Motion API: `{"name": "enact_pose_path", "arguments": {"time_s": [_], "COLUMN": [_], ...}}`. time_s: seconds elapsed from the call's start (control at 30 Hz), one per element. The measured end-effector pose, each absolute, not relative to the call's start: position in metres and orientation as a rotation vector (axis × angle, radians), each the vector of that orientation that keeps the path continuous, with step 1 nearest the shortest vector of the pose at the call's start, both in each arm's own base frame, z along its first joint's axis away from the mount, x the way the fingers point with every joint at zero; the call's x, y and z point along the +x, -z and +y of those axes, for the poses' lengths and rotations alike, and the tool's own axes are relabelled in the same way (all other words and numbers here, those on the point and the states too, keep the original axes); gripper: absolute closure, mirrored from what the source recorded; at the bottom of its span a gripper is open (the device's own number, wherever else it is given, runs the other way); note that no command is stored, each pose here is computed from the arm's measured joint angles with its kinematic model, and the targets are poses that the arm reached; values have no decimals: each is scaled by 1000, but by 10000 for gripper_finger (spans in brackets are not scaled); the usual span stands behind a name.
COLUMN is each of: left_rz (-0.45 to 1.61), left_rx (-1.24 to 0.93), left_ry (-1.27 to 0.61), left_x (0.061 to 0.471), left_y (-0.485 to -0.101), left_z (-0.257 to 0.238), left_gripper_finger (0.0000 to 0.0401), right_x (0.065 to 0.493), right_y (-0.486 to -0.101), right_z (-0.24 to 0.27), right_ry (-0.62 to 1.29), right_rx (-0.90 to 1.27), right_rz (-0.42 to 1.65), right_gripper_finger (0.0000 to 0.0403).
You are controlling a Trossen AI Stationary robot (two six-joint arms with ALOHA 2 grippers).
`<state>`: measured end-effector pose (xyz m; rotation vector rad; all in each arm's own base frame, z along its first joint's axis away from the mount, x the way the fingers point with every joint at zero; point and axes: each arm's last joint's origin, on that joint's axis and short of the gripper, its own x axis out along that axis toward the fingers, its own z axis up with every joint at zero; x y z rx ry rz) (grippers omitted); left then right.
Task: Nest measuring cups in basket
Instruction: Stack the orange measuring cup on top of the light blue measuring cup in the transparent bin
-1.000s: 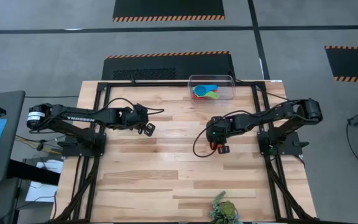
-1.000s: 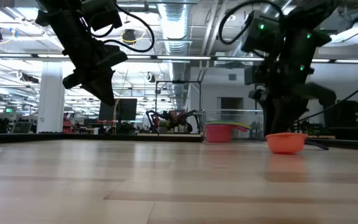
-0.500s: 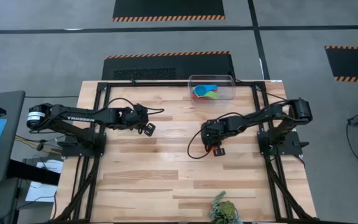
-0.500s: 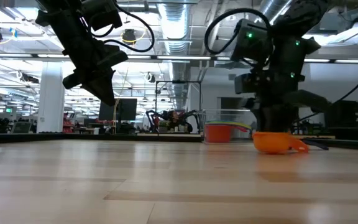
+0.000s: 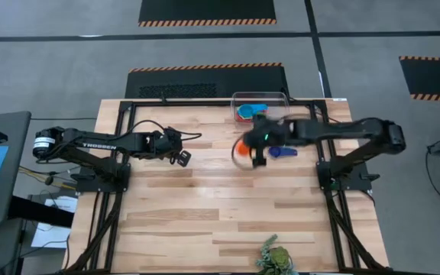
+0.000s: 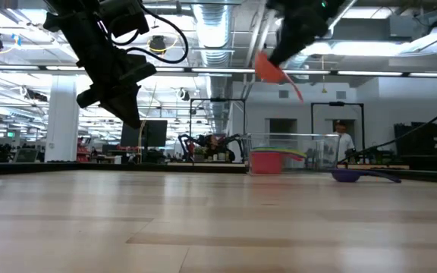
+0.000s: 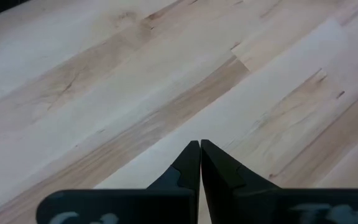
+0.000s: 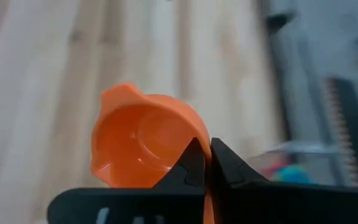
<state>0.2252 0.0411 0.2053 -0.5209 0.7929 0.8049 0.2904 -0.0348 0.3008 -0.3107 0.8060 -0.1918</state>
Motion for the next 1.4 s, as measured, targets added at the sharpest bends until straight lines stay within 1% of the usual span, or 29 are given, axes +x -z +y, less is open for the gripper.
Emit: {"name": "enact_pose_path", "arguments": {"time_s": [0.13,0.27,0.43,0.57,0.7,0.87,0.97,1.17,1.4], "left_rz": [791,789,789,788,788,788,789,791,794], "left_rx": [-520,-524,-525,-525,-526,-525,-527,-528,-516], "left_ry": [-807,-809,-810,-810,-811,-813,-811,-805,-806], "left_x": [225,225,225,225,225,225,225,225,225], "left_y": [-205,-205,-205,-205,-205,-205,-205,-205,-205], "left_z": [41,41,41,41,41,41,41,41,41], "left_gripper_finger": [401,401,401,401,401,401,401,401,401], "right_x": [282,271,265,269,284,309,316,313,320], "right_y": [-335,-342,-314,-275,-260,-266,-263,-243,-243], "right_z": [-72,-119,-173,-200,-214,-231,-243,-252,-259], "right_ry": [298,394,370,305,261,263,281,219,278], "right_rx": [-332,-301,-159,-131,-168,-265,-301,-180,-199], "right_rz": [743,787,907,1066,1126,1125,1198,1338,1275], "right_gripper_finger": [394,394,394,394,394,394,392,396,394]}}
